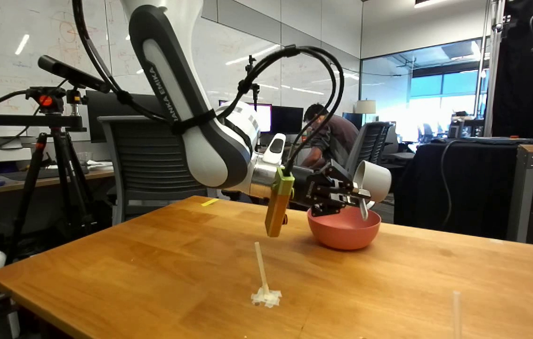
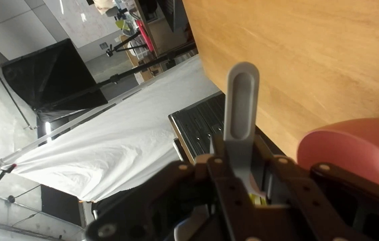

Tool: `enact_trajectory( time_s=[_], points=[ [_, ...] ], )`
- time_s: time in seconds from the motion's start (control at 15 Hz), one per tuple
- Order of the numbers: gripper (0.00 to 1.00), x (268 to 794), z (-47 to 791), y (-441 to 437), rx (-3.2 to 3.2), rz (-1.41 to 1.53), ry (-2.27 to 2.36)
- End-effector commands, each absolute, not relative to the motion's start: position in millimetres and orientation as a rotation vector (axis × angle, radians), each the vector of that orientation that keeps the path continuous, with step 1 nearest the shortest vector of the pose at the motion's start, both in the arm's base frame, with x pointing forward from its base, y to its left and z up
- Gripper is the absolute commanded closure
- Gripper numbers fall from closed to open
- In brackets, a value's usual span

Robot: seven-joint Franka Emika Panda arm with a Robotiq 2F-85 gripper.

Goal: Pour the contents in the cup into the bowl

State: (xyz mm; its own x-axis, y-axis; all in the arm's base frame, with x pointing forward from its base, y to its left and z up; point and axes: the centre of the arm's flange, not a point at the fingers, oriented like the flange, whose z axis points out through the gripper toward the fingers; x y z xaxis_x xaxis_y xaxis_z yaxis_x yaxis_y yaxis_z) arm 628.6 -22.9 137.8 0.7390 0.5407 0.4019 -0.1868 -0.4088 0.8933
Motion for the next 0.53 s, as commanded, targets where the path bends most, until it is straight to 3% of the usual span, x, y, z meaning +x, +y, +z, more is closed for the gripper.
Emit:
enact_trajectory(
  time_s=[0.0,0.47],
  points=[
    [0.88,625.5,160.9,-23.3,1.793,0.808,0.293],
    [0.88,627.7,158.9,-26.3,1.727,0.745,0.356]
  ],
)
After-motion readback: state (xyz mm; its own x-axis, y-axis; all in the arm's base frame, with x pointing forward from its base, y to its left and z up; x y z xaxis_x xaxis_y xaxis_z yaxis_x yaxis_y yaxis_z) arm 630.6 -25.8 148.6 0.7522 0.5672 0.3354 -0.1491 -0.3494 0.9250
